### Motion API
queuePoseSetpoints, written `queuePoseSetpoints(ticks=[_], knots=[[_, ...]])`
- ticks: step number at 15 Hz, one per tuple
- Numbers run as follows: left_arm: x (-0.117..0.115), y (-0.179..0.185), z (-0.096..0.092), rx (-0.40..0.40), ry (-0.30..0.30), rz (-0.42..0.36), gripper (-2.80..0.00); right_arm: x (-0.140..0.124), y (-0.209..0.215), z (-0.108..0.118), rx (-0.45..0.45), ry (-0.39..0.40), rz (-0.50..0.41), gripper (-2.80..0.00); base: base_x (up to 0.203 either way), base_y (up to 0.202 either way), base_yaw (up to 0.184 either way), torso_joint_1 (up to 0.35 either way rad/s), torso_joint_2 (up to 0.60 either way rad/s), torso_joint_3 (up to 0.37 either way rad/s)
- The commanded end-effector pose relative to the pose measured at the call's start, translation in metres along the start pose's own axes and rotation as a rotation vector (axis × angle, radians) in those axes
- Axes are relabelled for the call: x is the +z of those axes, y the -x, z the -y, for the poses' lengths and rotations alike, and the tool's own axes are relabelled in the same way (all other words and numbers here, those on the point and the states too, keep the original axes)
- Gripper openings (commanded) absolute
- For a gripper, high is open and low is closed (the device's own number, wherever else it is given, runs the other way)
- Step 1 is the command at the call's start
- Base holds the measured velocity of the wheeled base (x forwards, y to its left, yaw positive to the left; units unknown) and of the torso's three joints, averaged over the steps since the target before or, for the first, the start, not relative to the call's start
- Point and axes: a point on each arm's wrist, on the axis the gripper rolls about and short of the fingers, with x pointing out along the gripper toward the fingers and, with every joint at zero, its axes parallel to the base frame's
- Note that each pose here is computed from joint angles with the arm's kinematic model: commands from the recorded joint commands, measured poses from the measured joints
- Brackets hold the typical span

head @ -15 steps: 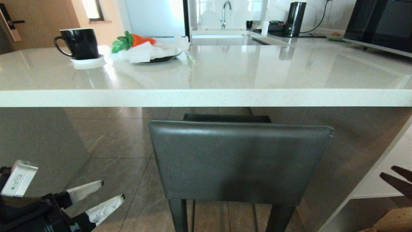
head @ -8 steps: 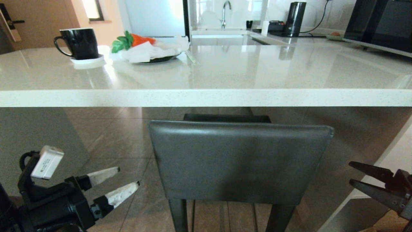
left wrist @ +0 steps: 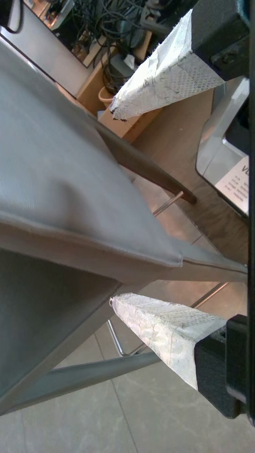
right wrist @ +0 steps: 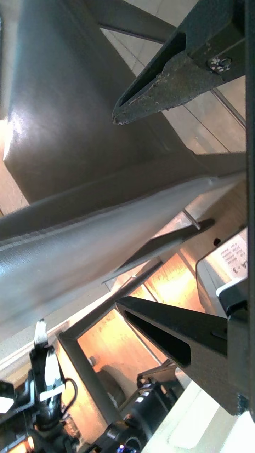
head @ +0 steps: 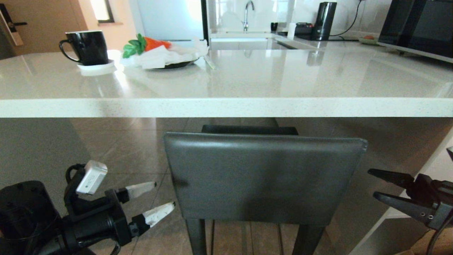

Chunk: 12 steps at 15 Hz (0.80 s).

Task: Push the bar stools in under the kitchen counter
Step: Pull the gray chair out from under the dining table

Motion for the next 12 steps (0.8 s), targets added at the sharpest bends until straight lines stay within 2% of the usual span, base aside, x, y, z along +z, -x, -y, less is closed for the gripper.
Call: queuePoseSetpoints(ticks=[1, 4, 6, 9, 12], knots=[[-0.014, -0.012, -0.011, 0.002, 0.039, -0.056, 0.0, -0.001, -0.006, 0.009, 0.026, 0.012, -0.004, 0.0, 0.0, 0.0, 0.0, 0.0, 0.0, 0.0], [-0.012, -0.011, -0.014, 0.016, 0.036, -0.045, 0.0, -0.009, -0.016, 0.015, 0.067, 0.05, -0.006, 0.0, 0.0, 0.0, 0.0, 0.0, 0.0, 0.0], [-0.005, -0.015, -0.021, 0.025, 0.018, -0.017, 0.0, -0.014, -0.024, 0.022, 0.124, 0.063, -0.015, 0.0, 0.0, 0.0, 0.0, 0.0, 0.0, 0.0], [0.011, -0.026, -0.026, 0.004, -0.036, 0.046, 0.0, -0.016, -0.028, 0.028, 0.167, 0.072, -0.019, 0.0, 0.0, 0.0, 0.0, 0.0, 0.0, 0.0], [0.013, -0.03, -0.023, -0.055, -0.045, 0.045, 0.0, -0.019, -0.03, 0.029, 0.215, 0.059, -0.026, 0.0, 0.0, 0.0, 0.0, 0.0, 0.0, 0.0]])
